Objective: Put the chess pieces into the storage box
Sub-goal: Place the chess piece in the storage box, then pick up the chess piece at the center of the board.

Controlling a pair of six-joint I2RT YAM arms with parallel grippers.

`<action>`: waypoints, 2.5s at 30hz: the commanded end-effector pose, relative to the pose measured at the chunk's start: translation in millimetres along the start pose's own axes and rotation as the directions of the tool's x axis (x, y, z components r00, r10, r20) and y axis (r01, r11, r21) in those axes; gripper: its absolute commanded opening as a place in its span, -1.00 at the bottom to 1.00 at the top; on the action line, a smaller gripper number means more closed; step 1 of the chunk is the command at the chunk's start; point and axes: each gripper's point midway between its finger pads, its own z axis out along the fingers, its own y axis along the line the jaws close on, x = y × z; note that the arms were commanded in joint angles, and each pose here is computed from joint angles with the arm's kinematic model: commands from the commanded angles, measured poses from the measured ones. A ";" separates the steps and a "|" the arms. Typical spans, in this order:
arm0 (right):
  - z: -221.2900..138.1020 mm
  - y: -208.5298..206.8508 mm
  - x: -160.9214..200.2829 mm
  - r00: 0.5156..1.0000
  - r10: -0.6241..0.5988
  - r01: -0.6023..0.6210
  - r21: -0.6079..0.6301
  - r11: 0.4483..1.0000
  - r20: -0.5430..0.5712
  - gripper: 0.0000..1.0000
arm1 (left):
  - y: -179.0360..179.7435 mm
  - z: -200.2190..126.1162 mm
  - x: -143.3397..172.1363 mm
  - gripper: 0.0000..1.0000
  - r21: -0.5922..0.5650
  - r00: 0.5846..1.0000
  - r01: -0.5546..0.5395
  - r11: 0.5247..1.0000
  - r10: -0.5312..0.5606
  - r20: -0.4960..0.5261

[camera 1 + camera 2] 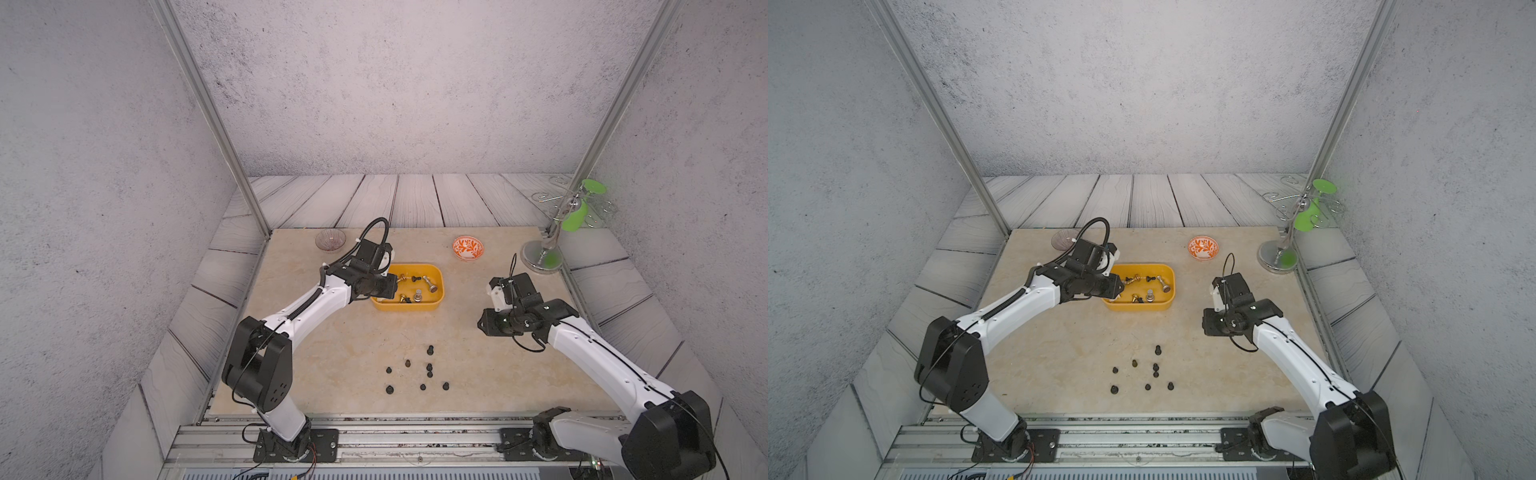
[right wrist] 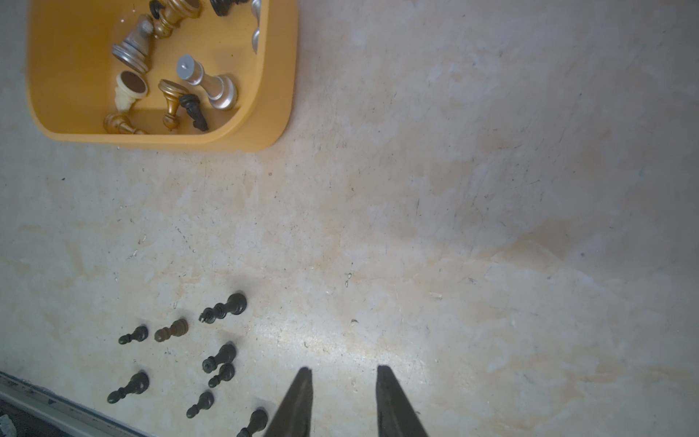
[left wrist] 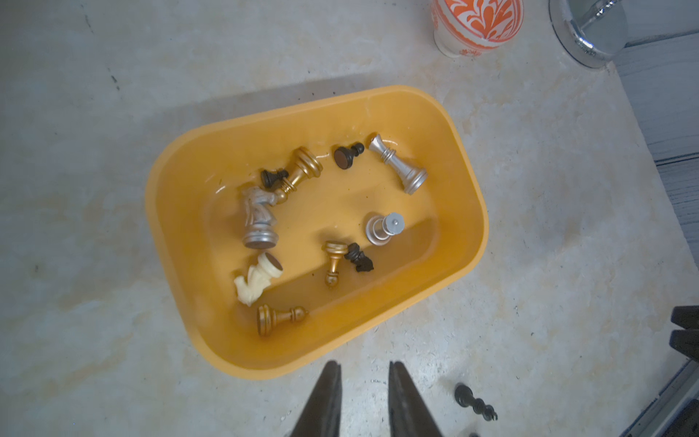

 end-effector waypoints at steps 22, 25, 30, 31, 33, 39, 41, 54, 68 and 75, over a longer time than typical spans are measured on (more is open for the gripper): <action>19.3 44.1 -0.3 0.995 -0.082 0.079 -0.064 0.995 -0.054 -0.39 | 22.5 -24.1 97.8 -0.48 -0.034 0.987 0.107 0.994 -0.110 -0.115; 24.3 58.6 0.3 0.992 -0.109 0.104 -0.084 0.991 -0.061 -0.39 | 23.7 -23.7 106.9 -0.48 -0.033 0.983 0.125 0.992 -0.129 -0.129; 34.0 80.1 5.4 0.986 -0.150 0.141 -0.107 0.984 -0.079 -0.37 | 28.2 -22.9 119.7 -0.48 -0.046 0.979 0.144 0.989 -0.149 -0.141; 35.8 83.8 6.7 0.984 -0.160 0.151 -0.107 0.983 -0.083 -0.36 | 28.6 -22.7 121.8 -0.48 -0.046 0.978 0.147 0.988 -0.152 -0.144; 39.3 90.5 10.0 0.980 -0.178 0.168 -0.108 0.980 -0.090 -0.35 | 29.4 -22.0 125.3 -0.48 -0.047 0.976 0.153 0.987 -0.158 -0.148; 48.8 105.8 17.5 0.967 -0.226 0.215 -0.104 0.971 -0.115 -0.30 | 29.0 -21.8 129.0 -0.48 -0.043 0.973 0.166 0.985 -0.171 -0.154; 51.1 109.1 18.9 0.963 -0.242 0.231 -0.098 0.968 -0.122 -0.29 | 28.7 -22.2 129.3 -0.48 -0.042 0.973 0.168 0.985 -0.173 -0.153; 74.2 123.4 32.3 0.921 -0.333 0.332 -0.038 0.942 -0.200 -0.27 | 27.4 -19.6 132.7 -0.48 -0.036 0.970 0.179 0.983 -0.183 -0.159; 95.1 118.8 50.6 0.880 -0.372 0.393 0.016 0.919 -0.294 -0.27 | 26.1 -18.9 134.0 -0.48 -0.032 0.970 0.181 0.983 -0.184 -0.159; 104.2 116.4 55.5 0.872 -0.374 0.402 0.028 0.915 -0.315 -0.28 | 25.5 -19.4 134.3 -0.48 -0.031 0.970 0.182 0.983 -0.184 -0.159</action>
